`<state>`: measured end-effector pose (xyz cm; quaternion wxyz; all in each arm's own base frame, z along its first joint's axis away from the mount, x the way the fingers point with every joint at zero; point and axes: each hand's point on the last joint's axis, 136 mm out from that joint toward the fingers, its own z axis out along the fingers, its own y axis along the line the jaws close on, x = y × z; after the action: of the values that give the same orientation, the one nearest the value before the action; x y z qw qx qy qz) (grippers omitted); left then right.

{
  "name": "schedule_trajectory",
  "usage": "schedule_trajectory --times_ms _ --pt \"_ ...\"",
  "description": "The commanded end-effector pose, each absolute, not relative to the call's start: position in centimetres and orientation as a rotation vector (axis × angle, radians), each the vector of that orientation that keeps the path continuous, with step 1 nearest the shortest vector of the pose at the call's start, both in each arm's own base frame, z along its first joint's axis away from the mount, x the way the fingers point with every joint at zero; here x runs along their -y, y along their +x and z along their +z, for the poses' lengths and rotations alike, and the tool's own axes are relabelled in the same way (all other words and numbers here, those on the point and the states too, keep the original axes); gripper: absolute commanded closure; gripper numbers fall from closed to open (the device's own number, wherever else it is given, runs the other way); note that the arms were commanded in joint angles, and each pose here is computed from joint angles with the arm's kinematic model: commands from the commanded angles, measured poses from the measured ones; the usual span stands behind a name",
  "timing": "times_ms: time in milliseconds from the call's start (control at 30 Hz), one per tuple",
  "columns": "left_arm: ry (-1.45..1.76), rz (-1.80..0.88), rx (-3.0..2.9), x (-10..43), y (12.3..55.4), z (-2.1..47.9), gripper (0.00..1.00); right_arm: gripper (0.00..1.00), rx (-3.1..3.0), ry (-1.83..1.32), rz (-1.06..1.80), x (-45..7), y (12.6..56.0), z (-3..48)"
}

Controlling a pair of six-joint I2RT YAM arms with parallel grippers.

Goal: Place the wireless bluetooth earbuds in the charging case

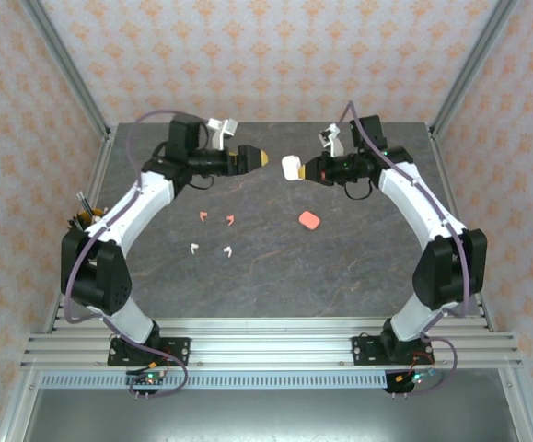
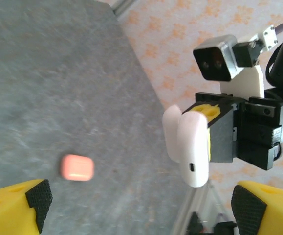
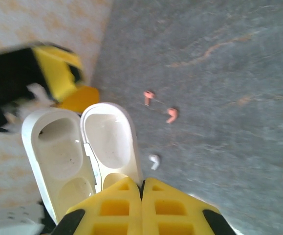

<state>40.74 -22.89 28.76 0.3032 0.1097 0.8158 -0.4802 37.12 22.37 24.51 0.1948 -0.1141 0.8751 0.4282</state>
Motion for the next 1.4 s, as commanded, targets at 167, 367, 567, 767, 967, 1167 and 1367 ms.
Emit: schedule_trajectory --times_ms 167,367,567,767,967,1167,1367 --pt "0.662 -1.226 -2.365 22.3 36.0 27.9 0.03 1.00 -2.612 -0.760 0.888 -23.1 34.7 22.1" --pt "0.726 -1.387 -2.385 23.3 35.2 27.2 0.04 1.00 -2.570 -0.881 0.935 -25.0 33.8 23.3" --pt "0.745 -1.528 -2.355 24.0 34.8 27.0 0.08 1.00 -2.530 -0.926 1.007 -26.9 32.9 24.0" --pt "0.770 -1.625 -2.346 24.4 34.1 26.8 0.16 1.00 -2.488 -0.938 1.064 -27.7 32.7 25.0" --pt "0.787 -1.717 -2.341 24.9 33.5 26.2 0.24 1.00 -2.473 -0.942 1.092 -28.1 32.8 25.4" --pt "0.805 -1.727 -2.344 25.4 33.4 26.2 0.27 1.00 -2.480 -0.960 1.091 -28.6 32.6 25.2" --pt "0.827 -1.738 -2.355 25.9 33.1 25.9 0.33 1.00 -2.488 -0.970 1.085 -28.8 32.7 25.0"
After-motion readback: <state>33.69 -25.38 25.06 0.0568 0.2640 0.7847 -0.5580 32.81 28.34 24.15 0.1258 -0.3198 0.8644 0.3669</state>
